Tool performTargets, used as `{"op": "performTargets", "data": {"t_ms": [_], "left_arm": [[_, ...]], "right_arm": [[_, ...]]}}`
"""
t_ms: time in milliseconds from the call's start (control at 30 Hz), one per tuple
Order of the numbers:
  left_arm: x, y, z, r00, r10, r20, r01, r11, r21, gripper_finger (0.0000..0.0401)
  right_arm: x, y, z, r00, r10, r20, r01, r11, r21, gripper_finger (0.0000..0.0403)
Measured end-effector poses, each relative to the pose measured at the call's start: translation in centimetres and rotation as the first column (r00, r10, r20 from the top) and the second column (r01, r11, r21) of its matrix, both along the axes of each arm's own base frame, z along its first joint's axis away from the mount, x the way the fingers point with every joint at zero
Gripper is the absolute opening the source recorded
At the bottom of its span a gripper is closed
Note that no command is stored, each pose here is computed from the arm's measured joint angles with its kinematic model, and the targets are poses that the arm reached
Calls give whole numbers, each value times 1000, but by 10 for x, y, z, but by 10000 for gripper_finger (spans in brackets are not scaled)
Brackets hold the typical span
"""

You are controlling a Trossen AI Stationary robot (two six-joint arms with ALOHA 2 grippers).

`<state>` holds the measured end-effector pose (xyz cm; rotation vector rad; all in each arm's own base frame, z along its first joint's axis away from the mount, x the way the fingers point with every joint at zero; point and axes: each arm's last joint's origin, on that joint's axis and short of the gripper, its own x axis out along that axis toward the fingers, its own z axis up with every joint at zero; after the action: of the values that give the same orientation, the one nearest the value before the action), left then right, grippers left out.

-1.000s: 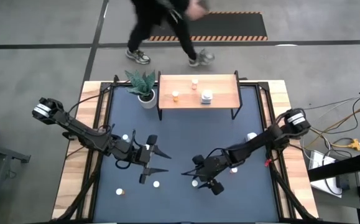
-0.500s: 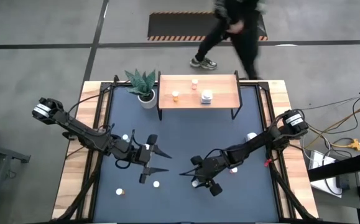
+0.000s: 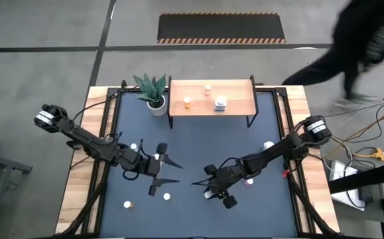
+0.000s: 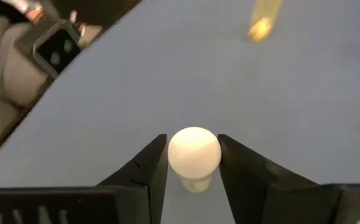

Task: Pick and place medicine bottles onto shelf by color
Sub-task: Put the right yellow medicine bottle on the shelf

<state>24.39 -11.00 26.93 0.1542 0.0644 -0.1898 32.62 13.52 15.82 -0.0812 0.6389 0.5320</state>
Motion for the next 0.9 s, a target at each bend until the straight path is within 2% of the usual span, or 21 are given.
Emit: {"op": "performTargets", "data": {"t_ms": [133, 267, 400, 533, 733, 900], "left_arm": [[-3, 5, 12, 992, 107, 67, -114, 986, 118, 212], [-9, 12, 21, 964, 236, 119, -258, 937, 236, 212], [-16, 18, 27, 934, 321, 154, -353, 890, 288, 212], [-20, 21, 22, 931, 332, 149, -363, 881, 304, 212], [-24, 24, 20, 915, 375, 151, -404, 855, 325, 212], [-27, 26, 21, 906, 393, 156, -423, 838, 345, 212]], "right_arm": [[1, -3, 26, 997, -73, 25, 75, 996, -42, 118], [7, -11, 61, 976, -212, 43, 216, 968, -127, 118], [15, -27, 99, 943, -328, 58, 333, 929, -158, 117], [25, -54, 132, 879, -470, 84, 478, 865, -156, 118], [35, -109, 168, 798, -592, 108, 602, 784, -149, 118], [34, -159, 185, 767, -634, 103, 642, 750, -160, 118]]}}
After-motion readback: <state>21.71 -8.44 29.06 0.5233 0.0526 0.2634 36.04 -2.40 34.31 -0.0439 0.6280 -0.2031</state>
